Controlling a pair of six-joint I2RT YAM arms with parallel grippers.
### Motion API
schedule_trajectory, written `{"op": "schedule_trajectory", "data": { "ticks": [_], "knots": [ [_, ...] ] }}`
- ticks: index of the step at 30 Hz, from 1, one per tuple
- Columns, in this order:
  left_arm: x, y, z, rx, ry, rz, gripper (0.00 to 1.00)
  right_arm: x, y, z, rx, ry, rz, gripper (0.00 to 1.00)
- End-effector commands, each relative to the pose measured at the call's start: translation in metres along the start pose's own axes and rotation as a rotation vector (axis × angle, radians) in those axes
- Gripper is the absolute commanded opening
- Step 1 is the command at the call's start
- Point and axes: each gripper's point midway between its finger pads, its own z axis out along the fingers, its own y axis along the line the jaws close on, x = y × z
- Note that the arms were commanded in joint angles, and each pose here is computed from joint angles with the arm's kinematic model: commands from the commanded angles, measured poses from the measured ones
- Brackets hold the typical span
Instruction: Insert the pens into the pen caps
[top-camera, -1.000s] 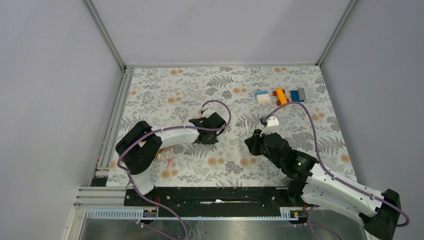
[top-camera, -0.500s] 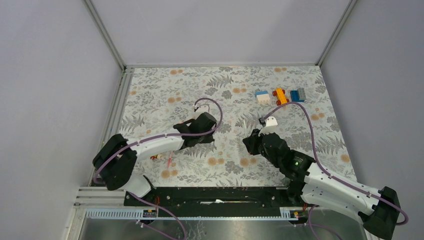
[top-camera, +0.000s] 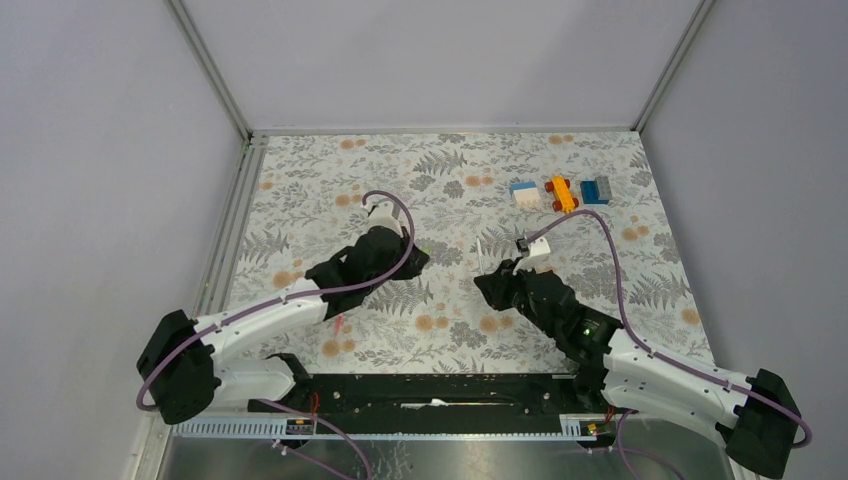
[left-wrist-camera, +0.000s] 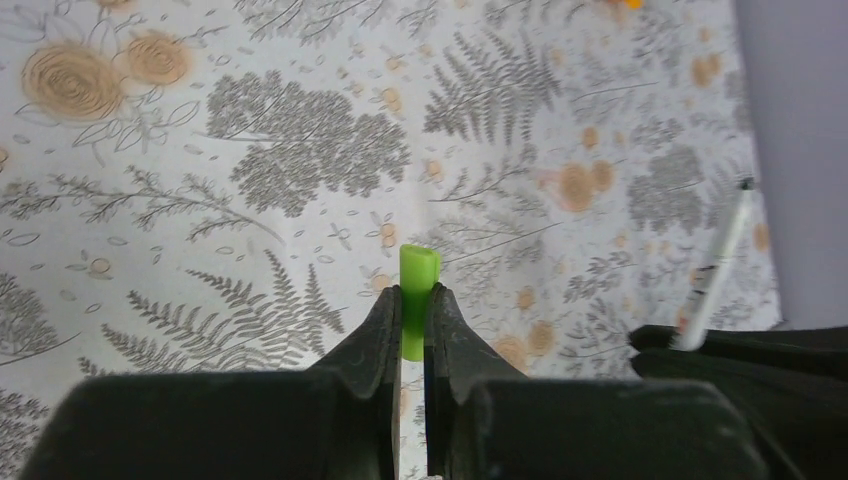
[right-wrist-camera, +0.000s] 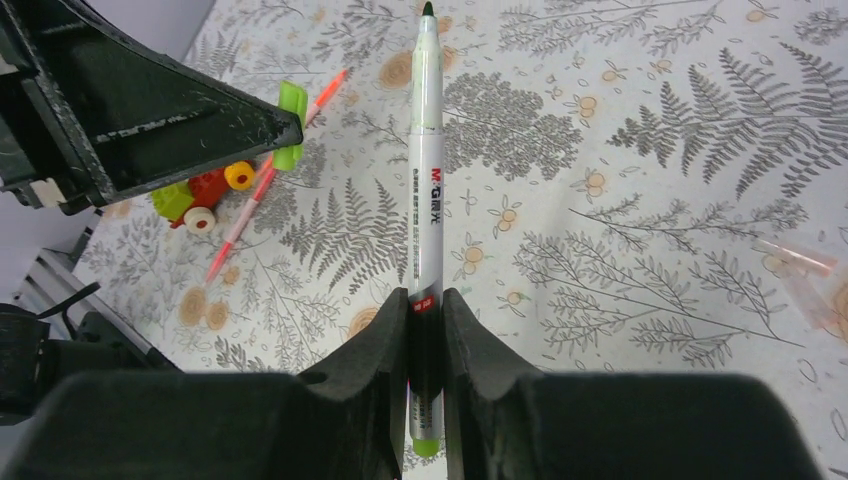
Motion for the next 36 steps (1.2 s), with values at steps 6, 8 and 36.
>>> {"op": "schedule_trajectory", "data": {
  "ticks": [6,8,36],
  "knots": [
    [-0.049,-0.051,-0.033,0.256,-0.158,-0.147,0.00,-0.022,0.034,-0.003,-0.190,-0.123,0.040,0.00],
    [-0.052,-0.057,-0.037,0.287,-0.161,-0.171,0.00,-0.024,0.038,-0.004,-0.214,-0.131,0.039,0.00],
    [-0.084,-0.079,-0.061,0.463,-0.253,-0.334,0.00,-0.013,0.073,0.001,-0.368,-0.034,0.018,0.00]
  ]
}}
